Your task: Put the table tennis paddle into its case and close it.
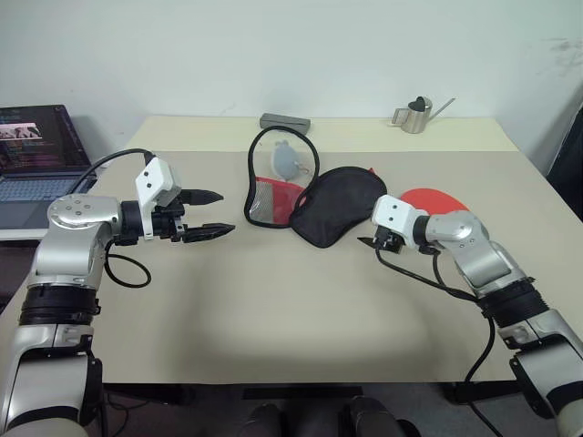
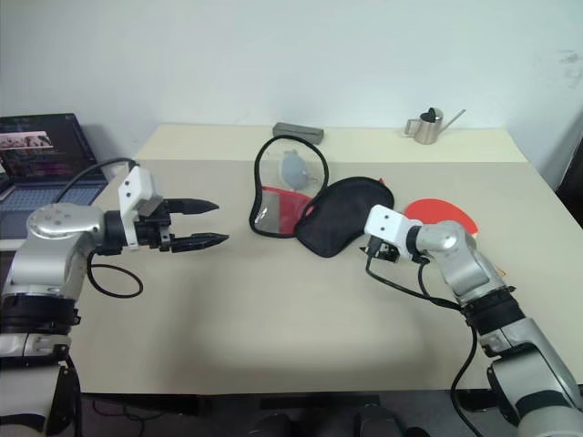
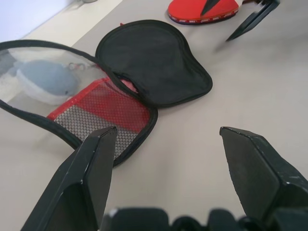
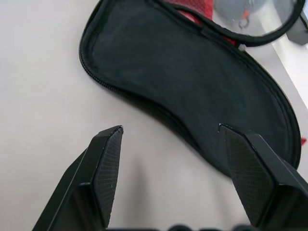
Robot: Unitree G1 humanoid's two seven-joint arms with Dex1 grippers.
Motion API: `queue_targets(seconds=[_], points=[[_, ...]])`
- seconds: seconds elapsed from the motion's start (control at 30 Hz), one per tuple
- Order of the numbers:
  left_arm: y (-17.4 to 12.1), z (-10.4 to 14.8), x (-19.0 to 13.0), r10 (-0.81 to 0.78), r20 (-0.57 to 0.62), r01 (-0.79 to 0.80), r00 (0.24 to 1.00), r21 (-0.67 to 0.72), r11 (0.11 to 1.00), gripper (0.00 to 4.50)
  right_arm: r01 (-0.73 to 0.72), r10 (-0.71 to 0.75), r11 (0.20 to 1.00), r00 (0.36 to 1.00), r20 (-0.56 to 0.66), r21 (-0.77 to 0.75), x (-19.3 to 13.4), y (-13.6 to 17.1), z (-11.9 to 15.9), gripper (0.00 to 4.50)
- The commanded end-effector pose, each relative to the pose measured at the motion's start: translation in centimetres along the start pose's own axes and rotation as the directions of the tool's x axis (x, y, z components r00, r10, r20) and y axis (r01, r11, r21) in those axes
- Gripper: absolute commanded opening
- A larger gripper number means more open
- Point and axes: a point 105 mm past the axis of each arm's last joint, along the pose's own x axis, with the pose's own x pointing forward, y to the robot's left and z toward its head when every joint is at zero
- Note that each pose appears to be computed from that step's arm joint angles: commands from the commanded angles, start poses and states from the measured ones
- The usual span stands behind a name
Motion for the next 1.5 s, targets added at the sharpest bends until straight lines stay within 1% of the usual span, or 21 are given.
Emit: queue_targets(seconds=[0.03, 0.3, 0.63, 0.83, 1.03, 1.13, 1.27, 1.5], points=[[0.2, 1.2, -0.6, 0.014, 0.014, -0.014, 1.0, 0.04, 0.999, 3.74, 0.065, -0.065, 0.988, 0.998, 0.009, -0.142, 0.4, -1.6, 0.7, 3.44], [0.3, 1.4, -0.6, 0.017, 0.018, -0.018, 1.0, 0.044, 0.999, 3.74, 0.056, -0.064, 0.944, 0.998, -0.015, -0.324, 2.1, -1.7, 0.4, 3.44], [0.4, 1.5, -0.4, 0.024, 0.025, -0.025, 0.999, 0.044, 0.999, 3.74, 0.063, -0.061, 0.904, 0.998, 0.018, -0.424, 3.7, -1.5, 1.8, 3.44], [0.4, 1.4, -0.4, 0.027, 0.028, -0.028, 0.999, 0.042, 0.999, 3.74, 0.044, -0.021, 0.872, 0.998, 0.051, -0.487, 4.1, -0.5, 3.0, 3.44], [0.5, 1.3, -0.4, 0.03, 0.03, -0.032, 0.999, 0.04, 0.999, 3.74, 0.032, 0.015, 0.873, 0.996, 0.091, -0.487, 3.9, 0.8, 3.7, 3.44], [0.4, 1.2, -0.4, 0.031, 0.029, -0.032, 0.999, 0.038, 0.999, 3.74, 0.016, 0.049, 0.872, 0.991, 0.12, -0.489, 3.9, 2.0, 4.4, 3.44], [0.5, 1.2, -0.4, 0.032, 0.031, -0.033, 0.999, 0.038, 0.999, 3.74, -0.016, 0.085, 0.858, 0.99, 0.111, -0.513, 3.9, 3.4, 4.2, 3.44], [0.6, 1.2, -0.4, 0.034, 0.033, -0.036, 0.999, 0.041, 0.999, 3.74, 0.016, 0.045, 0.842, 0.994, 0.099, -0.54, 4.6, 3.3, 4.2, 3.44]])
